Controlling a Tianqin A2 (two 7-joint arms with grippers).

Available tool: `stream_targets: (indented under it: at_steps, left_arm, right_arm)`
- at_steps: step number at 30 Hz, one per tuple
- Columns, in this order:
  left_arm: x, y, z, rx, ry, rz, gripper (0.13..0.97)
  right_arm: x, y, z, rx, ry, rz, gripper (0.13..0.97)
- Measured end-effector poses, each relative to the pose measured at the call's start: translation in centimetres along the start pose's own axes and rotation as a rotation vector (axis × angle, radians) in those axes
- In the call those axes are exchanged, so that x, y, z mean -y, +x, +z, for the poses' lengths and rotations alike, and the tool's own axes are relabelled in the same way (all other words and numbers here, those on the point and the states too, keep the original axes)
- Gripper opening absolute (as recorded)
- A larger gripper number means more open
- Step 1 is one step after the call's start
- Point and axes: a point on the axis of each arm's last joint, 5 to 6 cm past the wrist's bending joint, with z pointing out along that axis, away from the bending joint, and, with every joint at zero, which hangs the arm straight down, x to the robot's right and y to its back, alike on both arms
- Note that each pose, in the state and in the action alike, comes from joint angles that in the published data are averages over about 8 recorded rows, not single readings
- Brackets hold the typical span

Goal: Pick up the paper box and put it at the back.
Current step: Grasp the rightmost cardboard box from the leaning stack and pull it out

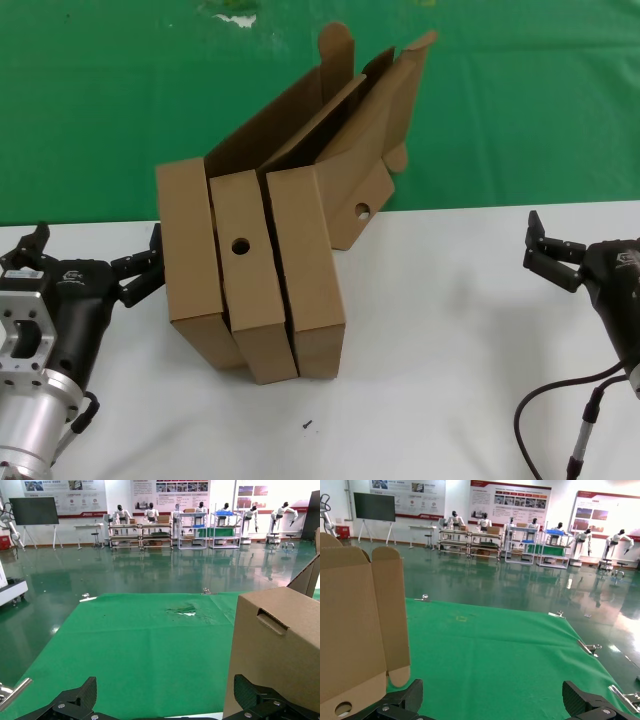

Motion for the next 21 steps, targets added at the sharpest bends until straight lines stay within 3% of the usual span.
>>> stream_targets:
  at_steps: [16, 21]
  left_arm:
    - [-0.04, 0.03, 0.05, 0.004, -0.001, -0.003, 0.966]
    - [-0.27, -0.17, 0.26, 0.036, -0.006, -0.013, 0.966]
  right_arm:
    - [0.00, 0.00, 0.00, 0.000, 0.000, 0.000, 0.966]
    - [0.00, 0.00, 0.00, 0.000, 0.000, 0.000, 0.966]
